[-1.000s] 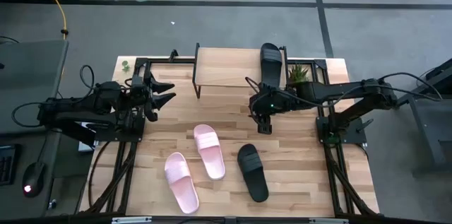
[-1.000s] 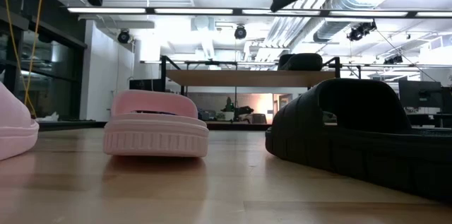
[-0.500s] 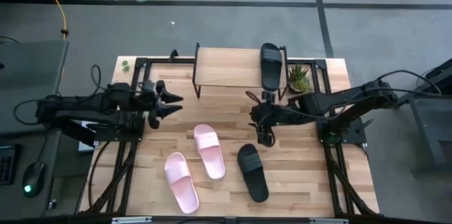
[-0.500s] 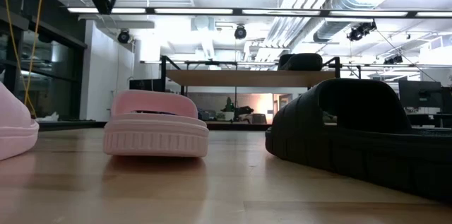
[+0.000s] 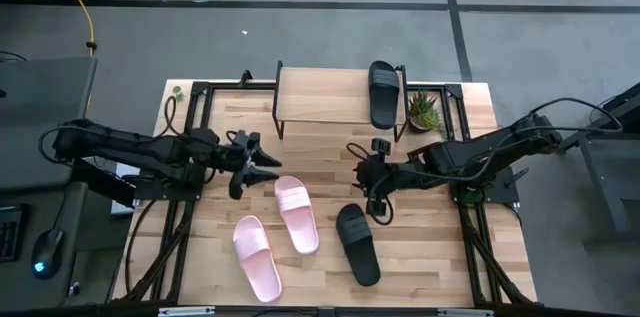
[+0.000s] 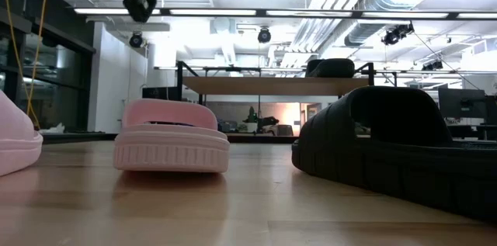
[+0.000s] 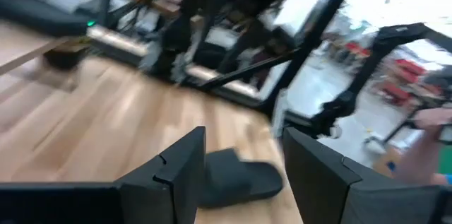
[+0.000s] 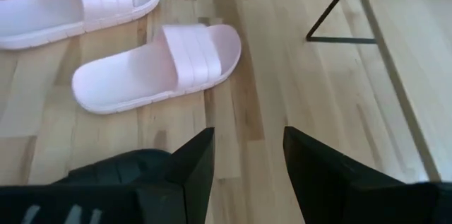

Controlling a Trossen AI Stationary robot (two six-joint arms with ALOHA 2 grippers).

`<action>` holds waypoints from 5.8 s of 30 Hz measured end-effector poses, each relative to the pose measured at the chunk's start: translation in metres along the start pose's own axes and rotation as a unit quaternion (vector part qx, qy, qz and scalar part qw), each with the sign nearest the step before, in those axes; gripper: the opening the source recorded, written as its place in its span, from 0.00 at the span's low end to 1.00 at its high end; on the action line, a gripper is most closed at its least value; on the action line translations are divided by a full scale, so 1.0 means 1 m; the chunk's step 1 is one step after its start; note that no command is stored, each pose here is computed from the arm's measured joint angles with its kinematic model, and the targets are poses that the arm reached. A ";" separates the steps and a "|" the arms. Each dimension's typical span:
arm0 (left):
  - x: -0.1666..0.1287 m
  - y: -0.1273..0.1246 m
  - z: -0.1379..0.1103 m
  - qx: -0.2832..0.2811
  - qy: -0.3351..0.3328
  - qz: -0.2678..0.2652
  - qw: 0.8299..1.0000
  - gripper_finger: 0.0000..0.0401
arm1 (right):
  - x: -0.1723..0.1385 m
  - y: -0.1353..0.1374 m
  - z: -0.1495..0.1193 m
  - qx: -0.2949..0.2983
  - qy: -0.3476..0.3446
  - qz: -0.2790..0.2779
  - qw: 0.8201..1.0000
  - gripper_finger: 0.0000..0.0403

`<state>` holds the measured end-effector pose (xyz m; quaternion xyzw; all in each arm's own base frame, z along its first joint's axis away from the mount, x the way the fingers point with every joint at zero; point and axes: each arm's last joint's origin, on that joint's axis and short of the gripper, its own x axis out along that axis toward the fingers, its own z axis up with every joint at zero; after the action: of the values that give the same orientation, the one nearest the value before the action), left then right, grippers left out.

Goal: Pick and place slides into the shelf
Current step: Put the black slipper on the shelf

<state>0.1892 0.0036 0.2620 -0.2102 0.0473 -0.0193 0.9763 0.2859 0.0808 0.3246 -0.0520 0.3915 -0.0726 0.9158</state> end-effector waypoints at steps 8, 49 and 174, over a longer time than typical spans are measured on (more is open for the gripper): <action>0.004 -0.020 -0.003 0.038 -0.014 -0.060 0.997 0.44 | 0.021 0.012 0.000 -0.020 0.018 0.031 0.999 0.40; 0.004 -0.021 -0.005 0.029 -0.018 -0.031 0.999 0.44 | 0.030 0.113 -0.045 -0.092 0.078 0.052 0.991 0.40; 0.004 -0.021 -0.006 0.015 -0.012 -0.028 0.999 0.44 | 0.108 0.173 -0.085 -0.210 0.191 -0.113 0.952 0.05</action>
<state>0.1922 -0.0180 0.2648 -0.1966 0.0293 -0.0445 0.9790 0.3136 0.2290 0.1631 -0.2725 0.5570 -0.1005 0.7781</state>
